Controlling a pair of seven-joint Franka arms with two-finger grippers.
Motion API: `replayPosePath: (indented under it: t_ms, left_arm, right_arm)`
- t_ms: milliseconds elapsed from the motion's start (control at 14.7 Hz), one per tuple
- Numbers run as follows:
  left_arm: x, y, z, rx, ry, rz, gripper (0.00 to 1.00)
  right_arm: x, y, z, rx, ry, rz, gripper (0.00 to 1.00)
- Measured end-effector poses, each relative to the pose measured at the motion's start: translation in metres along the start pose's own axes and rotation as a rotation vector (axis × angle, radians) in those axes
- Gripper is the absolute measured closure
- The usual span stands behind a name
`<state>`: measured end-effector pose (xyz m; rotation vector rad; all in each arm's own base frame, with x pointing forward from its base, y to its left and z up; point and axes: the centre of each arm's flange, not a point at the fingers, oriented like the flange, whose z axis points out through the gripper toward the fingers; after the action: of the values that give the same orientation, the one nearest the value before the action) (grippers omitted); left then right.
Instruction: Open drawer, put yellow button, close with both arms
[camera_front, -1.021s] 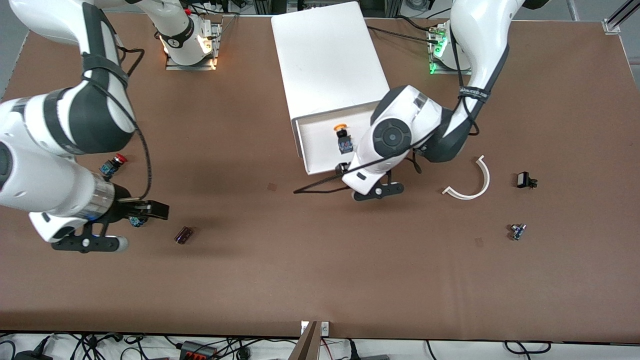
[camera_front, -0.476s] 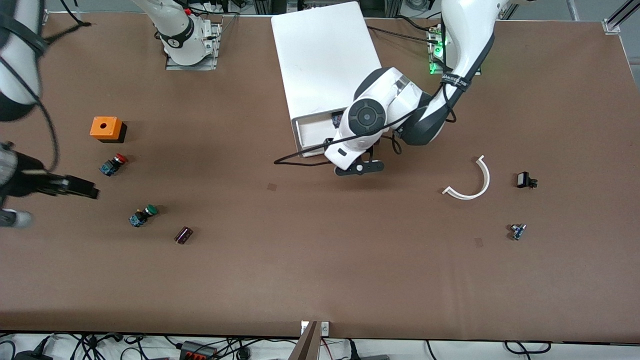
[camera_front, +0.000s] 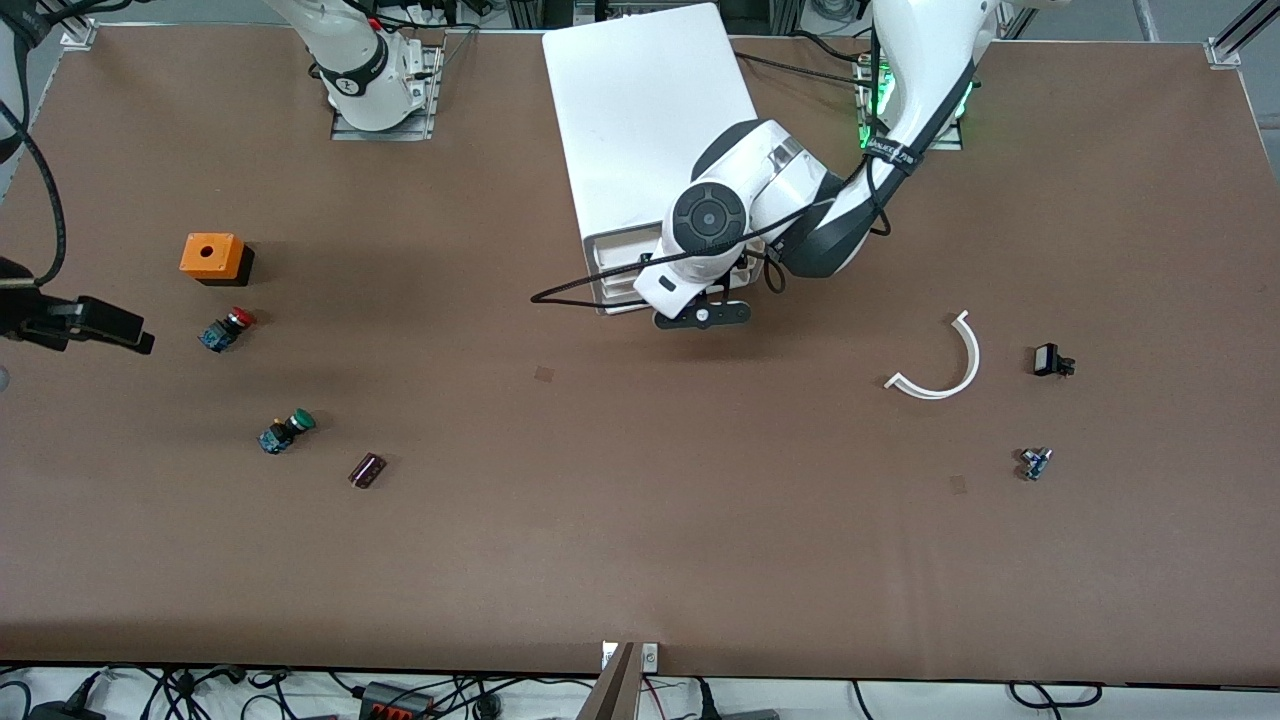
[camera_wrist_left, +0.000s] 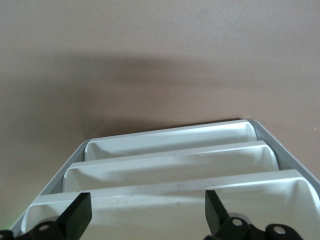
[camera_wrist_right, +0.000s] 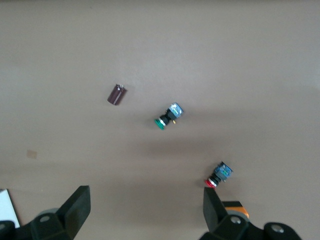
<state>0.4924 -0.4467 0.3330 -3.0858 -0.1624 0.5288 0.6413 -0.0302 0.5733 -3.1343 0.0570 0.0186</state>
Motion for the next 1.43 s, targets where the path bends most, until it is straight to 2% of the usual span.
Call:
replayPosePath:
  t_ms: [476,885,1021,1157,1293,1429]
  left_arm:
    - [-0.013,0.004,0.005,0.011,-0.011,0.019,0.00]
    - [-0.014,0.004,0.004,0.016,-0.013,0.019,0.00]
    - [-0.005,-0.003,-0.003,0.029,0.026,0.018,0.00]
    - [0.015,-0.018,-0.022,0.047,0.101,0.006,0.00]
    - [0.036,-0.040,-0.049,0.037,0.155,-0.027,0.00]
    - [0.053,-0.067,-0.081,0.009,0.197,-0.074,0.00]
  right_arm:
    - [-0.037,0.002,0.013,-0.009,-0.052,-0.004,0.00]
    - [-0.051,0.003,0.026,-0.013,-0.004,-0.010,0.00]
    - [-0.057,0.003,0.025,-0.013,0.007,-0.010,0.00]
    - [-0.061,0.003,0.020,-0.013,0.018,-0.010,0.00]
    - [-0.062,0.003,0.016,-0.013,0.024,-0.010,0.00]
    - [-0.064,0.003,0.018,-0.012,0.007,-0.010,0.00]
